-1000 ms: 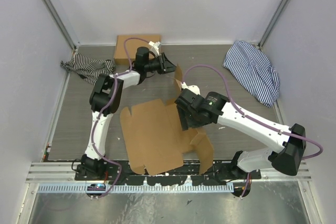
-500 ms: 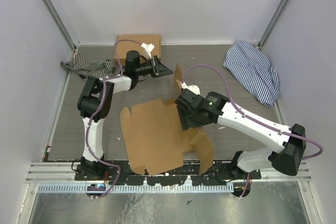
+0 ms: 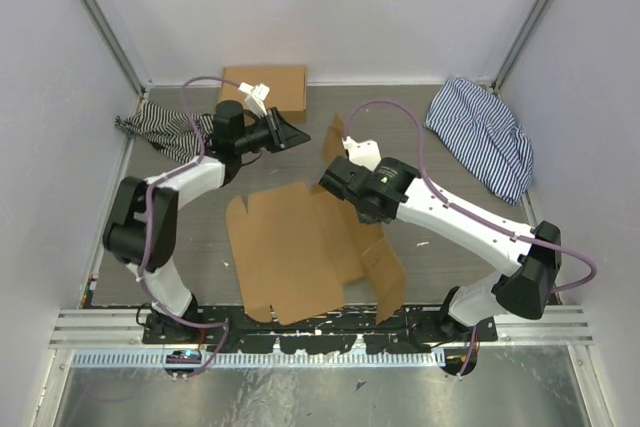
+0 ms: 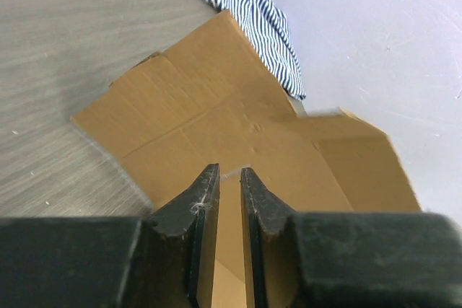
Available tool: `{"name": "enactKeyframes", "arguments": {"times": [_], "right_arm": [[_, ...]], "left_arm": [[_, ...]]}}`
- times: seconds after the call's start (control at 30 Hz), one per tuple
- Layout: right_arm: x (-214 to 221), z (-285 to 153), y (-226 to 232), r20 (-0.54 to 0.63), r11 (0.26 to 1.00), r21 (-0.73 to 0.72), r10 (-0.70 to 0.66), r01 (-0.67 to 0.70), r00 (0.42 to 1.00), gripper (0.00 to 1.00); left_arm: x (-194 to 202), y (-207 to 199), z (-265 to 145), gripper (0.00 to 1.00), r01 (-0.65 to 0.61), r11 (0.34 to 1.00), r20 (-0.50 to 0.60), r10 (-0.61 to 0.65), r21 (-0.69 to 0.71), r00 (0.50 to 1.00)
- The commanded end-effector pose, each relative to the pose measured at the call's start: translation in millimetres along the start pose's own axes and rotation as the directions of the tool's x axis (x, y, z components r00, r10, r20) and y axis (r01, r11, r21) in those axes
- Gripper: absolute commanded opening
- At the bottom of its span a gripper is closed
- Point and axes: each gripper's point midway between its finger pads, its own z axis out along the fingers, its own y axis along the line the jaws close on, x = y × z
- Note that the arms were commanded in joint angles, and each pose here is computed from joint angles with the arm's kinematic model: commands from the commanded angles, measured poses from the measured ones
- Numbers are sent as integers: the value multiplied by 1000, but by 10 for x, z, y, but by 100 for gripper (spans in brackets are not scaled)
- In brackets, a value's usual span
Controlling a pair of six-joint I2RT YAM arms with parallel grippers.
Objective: Fold the paper box
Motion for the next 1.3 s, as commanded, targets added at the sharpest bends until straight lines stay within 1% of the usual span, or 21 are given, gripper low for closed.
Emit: {"name": "enactKeyframes", "arguments": {"times": [0.0,0.07,0.13,0.2,0.23,0.3,0.4,0.5,0.57,0.6,0.63,0.7,0.77,0.83,0.93,1.03,1.13,1.27], "right_arm": [[-356,-110,-204,117,996,86,3,-13,993,5],[-465,-105,-305,146,990,139,-16,-5,989,1],[-586,-99,-382,177,983,183,-54,21,983,1],[-715,-106,-428,205,974,219,-113,67,972,1],[-763,-106,-426,211,967,225,-167,119,963,1],[-842,-114,-381,225,957,209,-246,201,943,1],[-934,-175,-304,284,943,149,-329,297,901,1],[-1056,-370,-221,426,926,55,-361,374,830,1],[-1083,-531,-201,529,890,17,-394,455,751,1],[-1097,-641,-246,581,883,14,-390,470,714,1],[-1096,-678,-274,603,875,18,-396,484,692,1],[-1094,-664,-318,606,868,5,-398,497,689,1],[-1030,-564,-303,554,845,-40,-426,533,716,1],[-927,-464,-230,502,813,-86,-464,576,730,1],[-843,-438,-121,509,776,-135,-479,616,715,1],[-785,-368,-49,499,753,-158,-498,639,710,1],[-735,-307,87,492,720,-207,-509,662,707,1],[-677,-229,197,474,693,-246,-523,678,708,1]], "left_arm": [[-150,-116,-316,25,-117,984,33,123,-136,992],[-176,-159,-447,26,-137,973,41,147,-185,988],[-197,-203,-548,26,-147,965,45,160,-218,986],[-214,-242,-623,26,-145,959,45,160,-244,986],[-186,-220,-665,26,-130,953,30,144,-274,989],[-196,-223,-718,27,-120,944,22,133,-306,991],[-253,-240,-782,28,-108,935,28,125,-338,992],[-377,-280,-835,28,-95,930,59,124,-354,991],[-478,-292,-859,29,-86,927,83,125,-366,989],[-534,-282,-874,30,-75,926,93,117,-371,989],[-592,-281,-882,32,-65,926,102,110,-371,989],[-716,-270,-896,33,-42,928,125,94,-369,988],[-868,-234,-951,34,-20,924,166,90,-382,982],[-1081,-204,-1019,34,-11,921,232,110,-390,966],[-1391,-134,-1168,35,7,910,318,137,-414,938],[-1602,-127,-1276,37,21,916,385,147,-400,911],[-1682,-41,-1213,38,35,926,410,132,-376,903],[-1761,112,-895,37,46,956,384,71,-289,921]]}}
